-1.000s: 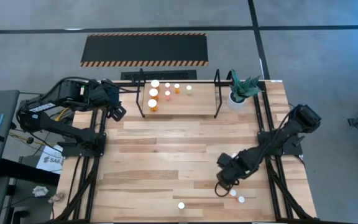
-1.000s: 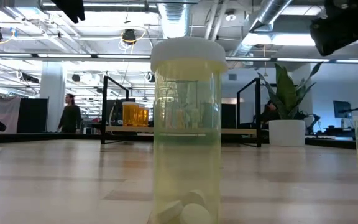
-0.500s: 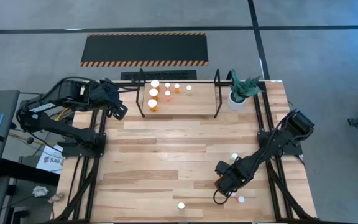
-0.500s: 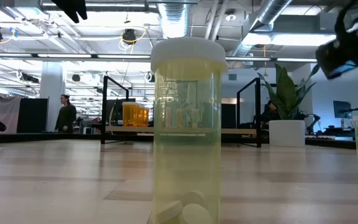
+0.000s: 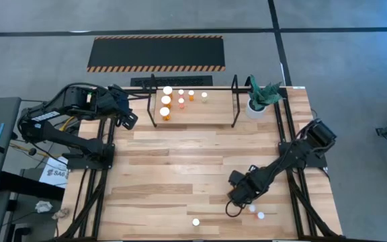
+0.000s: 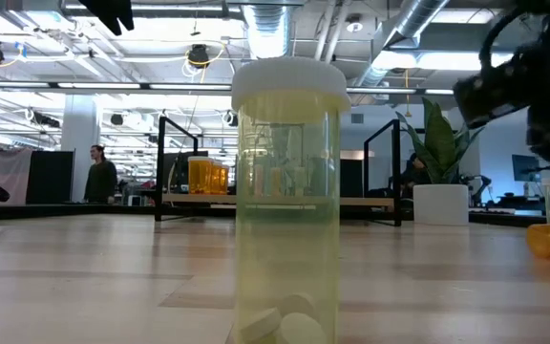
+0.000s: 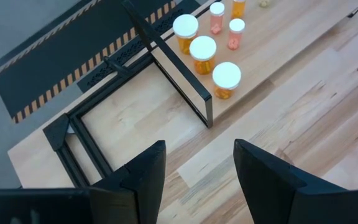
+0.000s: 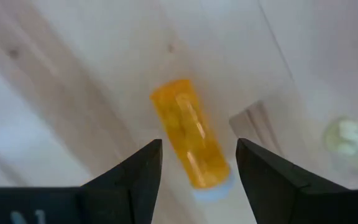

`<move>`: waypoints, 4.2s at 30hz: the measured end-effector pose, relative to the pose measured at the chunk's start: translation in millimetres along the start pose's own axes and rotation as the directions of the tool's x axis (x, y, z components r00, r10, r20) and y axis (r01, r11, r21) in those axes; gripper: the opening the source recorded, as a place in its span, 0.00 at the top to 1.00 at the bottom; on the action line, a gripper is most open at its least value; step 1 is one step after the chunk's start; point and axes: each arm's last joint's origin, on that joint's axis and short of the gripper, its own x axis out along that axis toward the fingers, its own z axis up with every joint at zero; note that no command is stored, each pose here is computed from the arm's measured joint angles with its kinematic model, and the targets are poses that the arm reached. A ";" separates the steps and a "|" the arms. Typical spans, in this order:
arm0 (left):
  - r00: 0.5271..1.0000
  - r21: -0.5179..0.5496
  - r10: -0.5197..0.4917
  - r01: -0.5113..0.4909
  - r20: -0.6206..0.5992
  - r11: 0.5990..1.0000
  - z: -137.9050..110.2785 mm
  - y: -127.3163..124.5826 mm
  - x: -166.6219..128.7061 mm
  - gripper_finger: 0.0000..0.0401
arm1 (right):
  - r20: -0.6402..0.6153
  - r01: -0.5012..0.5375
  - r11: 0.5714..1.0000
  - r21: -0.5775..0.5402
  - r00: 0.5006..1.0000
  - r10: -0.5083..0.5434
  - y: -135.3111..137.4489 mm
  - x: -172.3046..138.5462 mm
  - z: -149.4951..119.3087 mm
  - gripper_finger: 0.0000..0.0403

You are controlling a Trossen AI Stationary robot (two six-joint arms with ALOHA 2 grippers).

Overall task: Pick and place medicine bottles onto shelf by color
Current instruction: Put the top small orange pill bottle on the shelf aligned with the other small orange pill bottle

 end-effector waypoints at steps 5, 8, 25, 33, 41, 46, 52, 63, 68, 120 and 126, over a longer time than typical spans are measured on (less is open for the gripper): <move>1.000 0.000 0.000 0.000 0.000 1.000 0.0 0.0 0.0 0.56 | -0.014 0.012 0.999 -0.041 1.000 -0.013 5.0 15.5 4.6 0.43; 1.000 0.001 0.000 0.000 0.000 1.000 0.0 0.0 0.0 0.56 | -0.034 0.025 0.998 -0.050 0.999 -0.026 6.3 22.1 4.6 0.44; 1.000 0.001 0.001 -0.001 0.000 1.000 0.0 -0.1 0.1 0.56 | -0.161 -0.216 0.976 0.022 0.963 0.217 -2.2 -23.7 15.3 0.77; 1.000 -0.001 0.001 -0.001 0.000 1.000 0.0 0.0 0.0 0.56 | -0.221 -0.411 0.891 0.193 0.867 0.447 -33.2 -58.5 47.5 0.75; 1.000 -0.003 -0.015 0.015 -0.012 1.000 -0.3 -0.5 0.0 0.56 | -0.198 -0.639 0.670 0.378 0.651 0.733 -68.1 -69.6 105.1 0.75; 0.999 0.001 -0.035 0.035 -0.029 0.999 -0.8 -1.1 0.1 0.56 | -0.333 -0.634 0.575 0.517 0.470 0.818 -70.2 -39.7 128.2 0.75; 0.999 0.027 -0.035 0.036 -0.028 0.999 -0.8 -1.0 -0.1 0.56 | -0.473 -0.548 0.529 0.648 0.255 0.843 -67.7 -5.5 137.7 0.75; 1.000 0.045 -0.017 0.018 -0.014 0.999 -0.3 -0.7 0.1 0.56 | -0.512 -0.394 0.573 0.718 0.258 0.819 -64.0 50.8 144.1 0.75; 1.000 0.028 -0.018 0.018 -0.014 0.999 -0.2 -0.7 0.1 0.56 | -0.498 -0.359 0.601 0.714 0.343 0.796 -62.9 54.3 144.2 0.75; 1.000 0.246 -0.022 0.026 -0.018 0.969 -0.4 -0.8 0.1 0.56 | -0.354 -0.277 0.798 0.536 0.784 0.510 -26.8 54.5 117.3 0.75; 1.000 0.231 -0.023 0.027 -0.019 0.973 -0.4 -0.9 0.0 0.56 | -0.272 -0.299 0.865 0.403 0.863 0.426 -11.2 41.2 116.5 0.75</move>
